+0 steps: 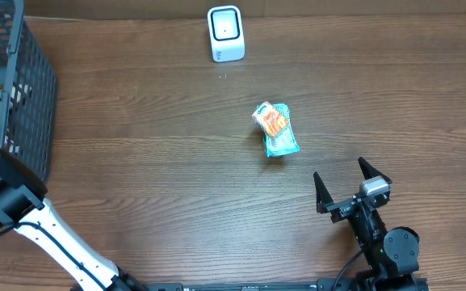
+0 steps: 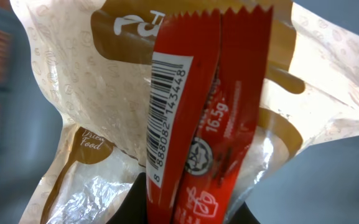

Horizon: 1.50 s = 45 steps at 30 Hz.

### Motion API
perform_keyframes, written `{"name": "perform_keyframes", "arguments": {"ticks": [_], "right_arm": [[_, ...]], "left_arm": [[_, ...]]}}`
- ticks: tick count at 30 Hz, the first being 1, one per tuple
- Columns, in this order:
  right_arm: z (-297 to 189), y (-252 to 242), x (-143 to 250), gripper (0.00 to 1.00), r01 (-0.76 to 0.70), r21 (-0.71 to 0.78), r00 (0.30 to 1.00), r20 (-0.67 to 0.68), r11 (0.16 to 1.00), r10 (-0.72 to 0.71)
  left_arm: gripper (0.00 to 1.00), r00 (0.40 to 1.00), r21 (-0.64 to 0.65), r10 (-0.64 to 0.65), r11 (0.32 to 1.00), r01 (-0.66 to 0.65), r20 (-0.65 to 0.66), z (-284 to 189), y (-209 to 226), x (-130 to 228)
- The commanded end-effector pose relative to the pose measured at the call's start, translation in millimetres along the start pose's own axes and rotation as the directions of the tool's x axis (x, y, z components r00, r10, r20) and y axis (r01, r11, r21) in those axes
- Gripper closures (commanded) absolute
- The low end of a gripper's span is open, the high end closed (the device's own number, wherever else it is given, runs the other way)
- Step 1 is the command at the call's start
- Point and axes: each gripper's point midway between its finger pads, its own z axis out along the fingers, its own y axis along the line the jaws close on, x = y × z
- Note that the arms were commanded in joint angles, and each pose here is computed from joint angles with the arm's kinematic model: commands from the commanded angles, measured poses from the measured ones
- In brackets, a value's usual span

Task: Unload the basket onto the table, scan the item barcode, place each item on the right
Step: 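Return the left gripper to the basket and grasp the red-wrapped snack bag, then carry the snack bag with the left gripper toward the scanner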

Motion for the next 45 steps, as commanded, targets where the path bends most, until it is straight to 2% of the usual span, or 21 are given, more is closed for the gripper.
{"name": "perform_keyframes", "arguments": {"ticks": [1,7,12,13,14,16,18,22,24,25,29,31,37,45], "right_arm": [[0,-1,1,0.00,-0.002,0.004,1.000,0.006,1.000,0.002],[0,-1,1,0.00,-0.002,0.004,1.000,0.006,1.000,0.002],[0,-1,1,0.00,-0.002,0.004,1.000,0.006,1.000,0.002],[0,-1,1,0.00,-0.002,0.004,1.000,0.006,1.000,0.002],[0,-1,1,0.00,-0.002,0.004,1.000,0.006,1.000,0.002],[0,-1,1,0.00,-0.002,0.004,1.000,0.006,1.000,0.002],[0,-1,1,0.00,-0.002,0.004,1.000,0.006,1.000,0.002],[0,-1,1,0.00,-0.002,0.004,1.000,0.006,1.000,0.002],[0,-1,1,0.00,-0.002,0.004,1.000,0.006,1.000,0.002],[0,-1,1,0.00,-0.002,0.004,1.000,0.006,1.000,0.002],[0,-1,1,0.00,-0.002,0.004,1.000,0.006,1.000,0.002],[0,-1,1,0.00,-0.002,0.004,1.000,0.006,1.000,0.002],[0,-1,1,0.00,-0.002,0.004,1.000,0.006,1.000,0.002],[0,-1,1,0.00,-0.002,0.004,1.000,0.006,1.000,0.002]], "left_arm": [[0.96,0.977,-0.025,-0.092,0.995,0.099,0.194,-98,6,-38],[0.96,0.902,-0.019,-0.201,0.974,0.225,0.382,-204,4,-57],[0.96,0.786,0.012,-0.268,0.949,0.315,0.557,-308,-10,-61],[0.96,0.742,0.042,-0.289,0.942,0.332,0.605,-340,-18,-58],[0.96,0.728,0.055,-0.301,0.938,0.342,0.616,-349,-20,-57],[0.96,0.651,0.135,-0.363,0.918,0.373,0.667,-399,-40,-45],[0.96,0.636,0.193,-0.399,0.909,0.370,0.661,-426,-66,-27],[0.96,0.721,0.244,-0.374,0.927,0.283,0.583,-439,-128,9],[0.96,0.774,0.259,-0.337,0.938,0.229,0.536,-436,-156,22],[0.96,0.818,0.272,-0.297,0.945,0.180,0.492,-431,-181,33],[0.96,0.892,0.287,-0.219,0.952,0.107,0.395,-418,-225,56],[0.96,0.917,0.290,-0.179,0.954,0.073,0.358,-412,-243,65],[0.96,0.960,0.288,-0.188,0.950,0.124,0.208,-382,-281,92],[0.96,0.990,0.230,-0.137,0.964,0.130,0.017,-320,-318,130]]}}
